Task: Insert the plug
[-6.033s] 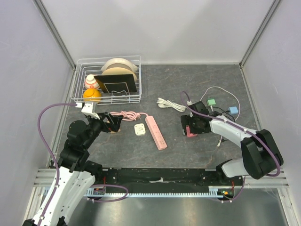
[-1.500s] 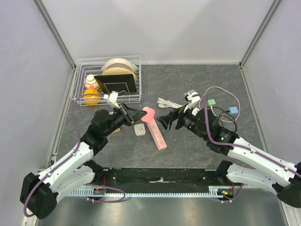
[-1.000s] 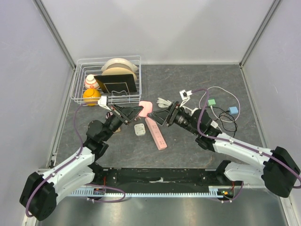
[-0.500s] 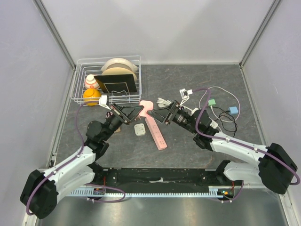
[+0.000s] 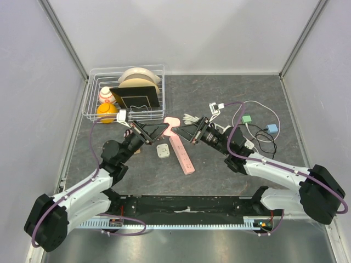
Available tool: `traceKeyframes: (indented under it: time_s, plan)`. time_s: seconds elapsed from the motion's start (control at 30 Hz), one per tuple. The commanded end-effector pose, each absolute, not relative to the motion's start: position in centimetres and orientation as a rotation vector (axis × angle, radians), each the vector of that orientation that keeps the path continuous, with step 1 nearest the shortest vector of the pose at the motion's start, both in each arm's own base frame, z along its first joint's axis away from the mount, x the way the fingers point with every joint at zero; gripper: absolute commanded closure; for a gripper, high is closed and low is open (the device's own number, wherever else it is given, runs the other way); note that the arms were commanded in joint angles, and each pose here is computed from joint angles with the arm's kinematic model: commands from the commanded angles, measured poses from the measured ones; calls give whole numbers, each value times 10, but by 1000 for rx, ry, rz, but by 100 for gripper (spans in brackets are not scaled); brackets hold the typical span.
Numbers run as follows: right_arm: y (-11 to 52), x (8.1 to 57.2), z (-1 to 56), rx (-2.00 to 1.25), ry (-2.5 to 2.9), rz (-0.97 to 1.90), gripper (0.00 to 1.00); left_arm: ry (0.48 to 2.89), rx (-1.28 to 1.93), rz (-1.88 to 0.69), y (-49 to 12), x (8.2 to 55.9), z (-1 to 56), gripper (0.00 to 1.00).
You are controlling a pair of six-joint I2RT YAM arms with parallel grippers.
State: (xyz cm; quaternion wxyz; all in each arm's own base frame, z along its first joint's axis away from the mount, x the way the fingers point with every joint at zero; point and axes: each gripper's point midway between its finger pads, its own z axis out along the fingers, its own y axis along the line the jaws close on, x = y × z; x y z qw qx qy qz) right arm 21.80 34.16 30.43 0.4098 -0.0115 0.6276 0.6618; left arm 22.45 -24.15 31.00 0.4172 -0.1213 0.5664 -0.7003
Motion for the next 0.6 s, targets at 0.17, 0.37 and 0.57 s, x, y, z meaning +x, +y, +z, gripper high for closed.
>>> traceKeyframes:
  time_s: [0.17, 0.37, 0.57]
  plan:
    - [336, 218, 322, -64, 1532, 1609, 100, 1458, -129, -1569, -243, 223, 311, 72]
    - [322, 223, 313, -72, 1595, 1463, 100, 1557, -111, -1314, -225, 234, 291, 37]
    - [299, 230, 293, -92, 1759, 1205, 100, 1687, -107, -1091, -206, 240, 265, 27]
